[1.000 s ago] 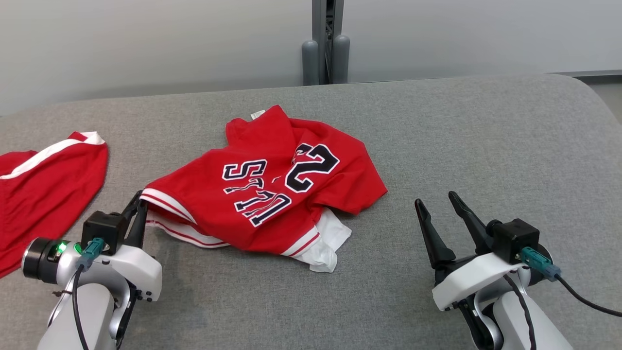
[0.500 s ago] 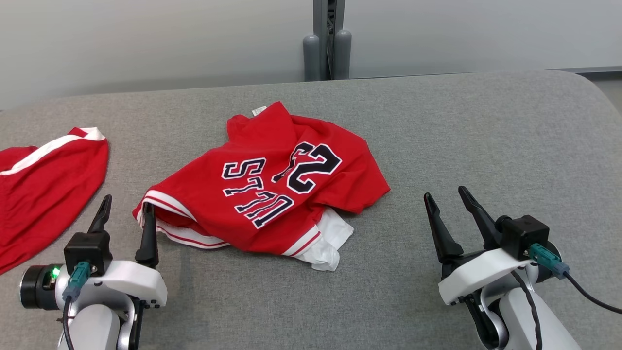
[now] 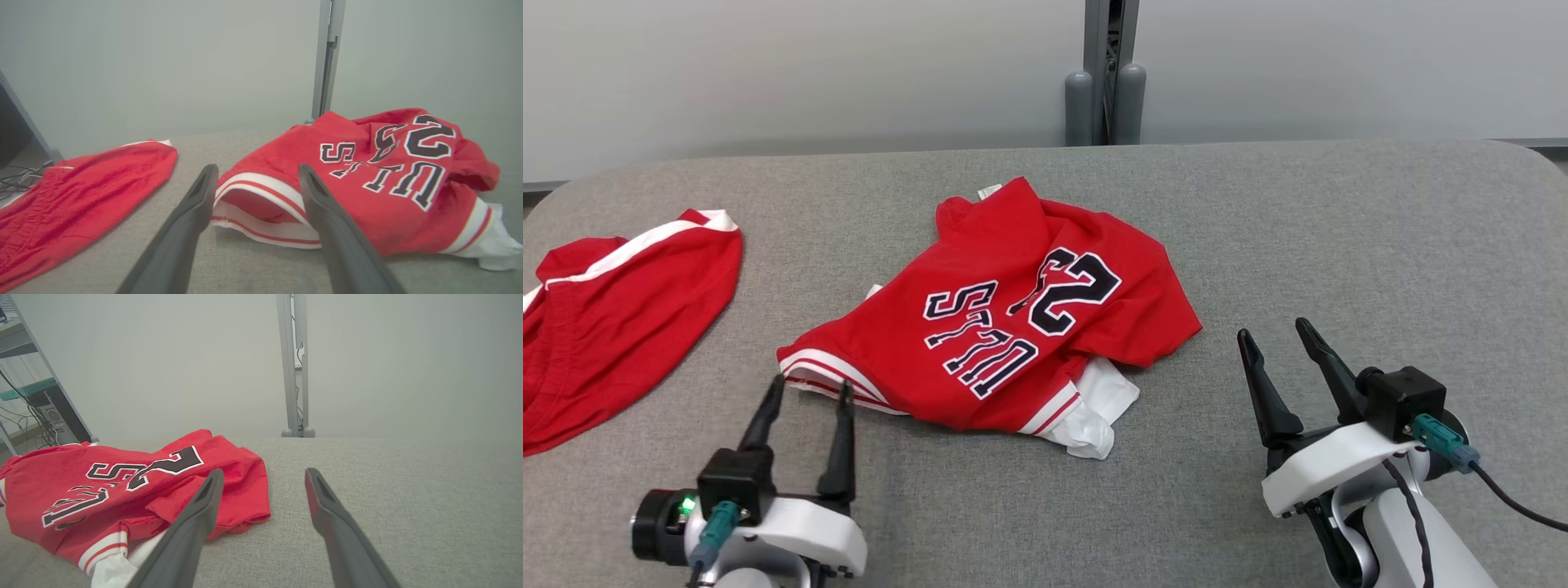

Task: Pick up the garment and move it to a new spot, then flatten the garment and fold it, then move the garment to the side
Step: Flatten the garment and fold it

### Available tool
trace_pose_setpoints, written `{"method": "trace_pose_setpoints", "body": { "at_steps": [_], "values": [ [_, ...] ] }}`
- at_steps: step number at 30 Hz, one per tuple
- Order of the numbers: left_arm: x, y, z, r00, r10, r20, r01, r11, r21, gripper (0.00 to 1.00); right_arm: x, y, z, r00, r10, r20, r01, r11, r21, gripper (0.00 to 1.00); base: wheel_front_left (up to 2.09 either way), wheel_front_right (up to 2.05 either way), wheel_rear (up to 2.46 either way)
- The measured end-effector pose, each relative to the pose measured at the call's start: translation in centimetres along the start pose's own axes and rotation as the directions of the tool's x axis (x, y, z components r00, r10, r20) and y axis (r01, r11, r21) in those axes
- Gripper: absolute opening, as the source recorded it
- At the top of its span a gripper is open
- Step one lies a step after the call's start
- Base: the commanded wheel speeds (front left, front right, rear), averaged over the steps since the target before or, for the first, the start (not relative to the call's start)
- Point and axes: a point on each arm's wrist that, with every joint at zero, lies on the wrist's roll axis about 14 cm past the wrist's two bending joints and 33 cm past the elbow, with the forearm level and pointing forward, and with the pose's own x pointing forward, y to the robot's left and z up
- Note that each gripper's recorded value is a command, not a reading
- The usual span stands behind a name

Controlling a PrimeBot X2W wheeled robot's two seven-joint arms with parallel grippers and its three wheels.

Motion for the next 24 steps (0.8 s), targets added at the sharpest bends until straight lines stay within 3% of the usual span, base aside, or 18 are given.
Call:
{"method": "trace_pose_setpoints", "body": {
  "at_steps": [4, 9, 16, 24],
  "values": [
    [-0.4, -3.4, -0.7, 0.994, -0.108, -0.020, 0.108, 0.994, -0.026, 1.00, 0.0, 0.3, -0.1, 1.000, 0.008, -0.004, -0.008, 1.000, -0.002, 1.00, 0.00, 0.00, 0.00],
    [-0.4, -8.5, -2.6, 0.959, -0.272, -0.079, 0.270, 0.962, -0.036, 1.00, -0.6, -0.2, -0.1, 1.000, -0.007, -0.004, 0.007, 1.000, -0.004, 1.00, 0.00, 0.00, 0.00],
    [-0.2, -14.0, -4.7, 0.880, -0.448, -0.160, 0.450, 0.893, -0.022, 1.00, -1.5, -1.9, 0.2, 0.998, -0.058, 0.000, 0.058, 0.998, -0.004, 1.00, 0.00, 0.00, 0.00],
    [0.6, -17.1, -6.6, 0.814, -0.530, -0.236, 0.545, 0.838, -0.001, 1.00, -2.8, -3.9, 0.5, 0.993, -0.118, 0.008, 0.118, 0.993, -0.002, 1.00, 0.00, 0.00, 0.00]
  ]
}}
